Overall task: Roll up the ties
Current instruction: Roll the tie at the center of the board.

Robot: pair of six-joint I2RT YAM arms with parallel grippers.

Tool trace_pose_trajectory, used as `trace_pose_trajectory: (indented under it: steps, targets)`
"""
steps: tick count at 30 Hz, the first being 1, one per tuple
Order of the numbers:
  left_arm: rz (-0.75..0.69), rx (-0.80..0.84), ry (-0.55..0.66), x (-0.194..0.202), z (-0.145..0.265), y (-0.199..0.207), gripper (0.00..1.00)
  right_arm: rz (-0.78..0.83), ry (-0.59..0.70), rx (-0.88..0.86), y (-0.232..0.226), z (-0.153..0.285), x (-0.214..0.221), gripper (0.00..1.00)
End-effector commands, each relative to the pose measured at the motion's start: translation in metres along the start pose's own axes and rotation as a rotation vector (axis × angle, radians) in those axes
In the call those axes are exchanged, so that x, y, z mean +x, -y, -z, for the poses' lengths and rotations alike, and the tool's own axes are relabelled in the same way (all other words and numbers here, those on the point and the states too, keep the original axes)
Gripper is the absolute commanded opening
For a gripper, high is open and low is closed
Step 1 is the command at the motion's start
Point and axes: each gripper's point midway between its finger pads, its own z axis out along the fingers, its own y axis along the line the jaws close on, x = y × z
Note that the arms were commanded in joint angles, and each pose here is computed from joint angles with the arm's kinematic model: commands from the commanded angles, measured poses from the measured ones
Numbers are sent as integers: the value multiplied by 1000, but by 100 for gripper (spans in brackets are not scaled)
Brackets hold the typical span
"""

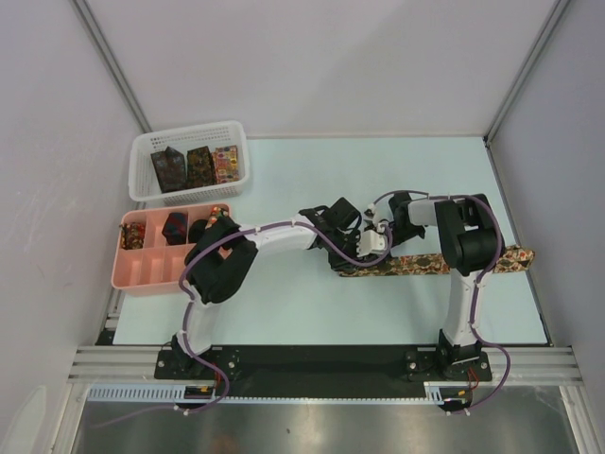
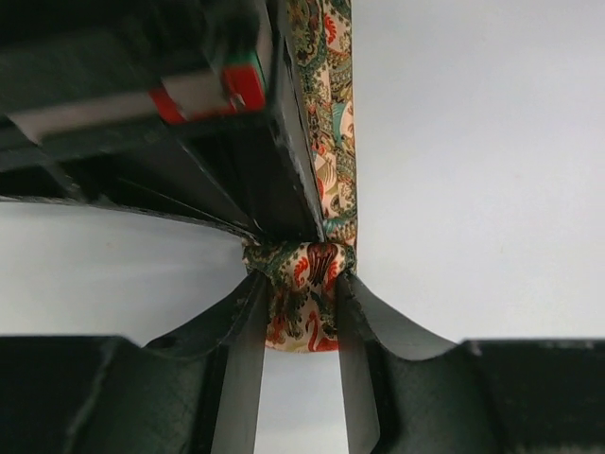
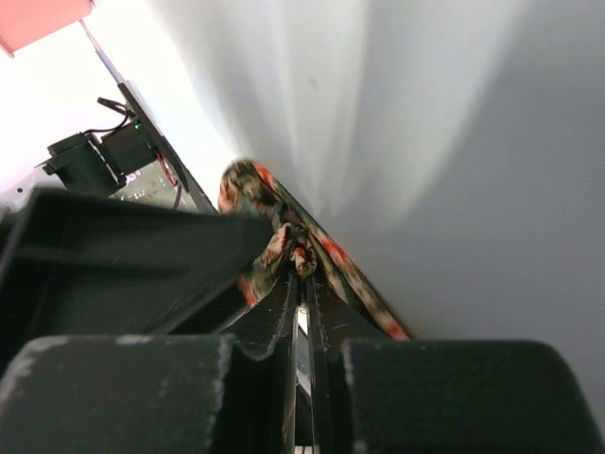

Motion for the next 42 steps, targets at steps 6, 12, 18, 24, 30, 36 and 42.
trace_pose_trajectory:
  steps: [6, 12, 18, 24, 30, 36, 42]
  targets:
    - [-3, 77, -158, 48, -27, 17, 36, -2, 47, -9, -4, 44, 0, 28]
    - [-11, 72, -164, 49, -25, 16, 38, 13, 44, -40, -19, 28, -6, 29]
    - [-10, 66, -168, 50, -24, 16, 40, 34, 23, 4, -17, 10, -7, 35]
    - [-8, 55, -160, 47, -22, 14, 42, 15, 21, 28, -12, 1, -11, 31]
    - [-10, 57, -173, 53, -21, 17, 40, 22, 29, 10, -18, 14, -10, 36]
    - [-6, 63, -170, 53, -22, 18, 39, 1, 38, 2, -26, 28, -5, 48]
    - [-9, 52, -166, 49, -21, 14, 39, 4, 27, 8, -34, 17, -6, 53]
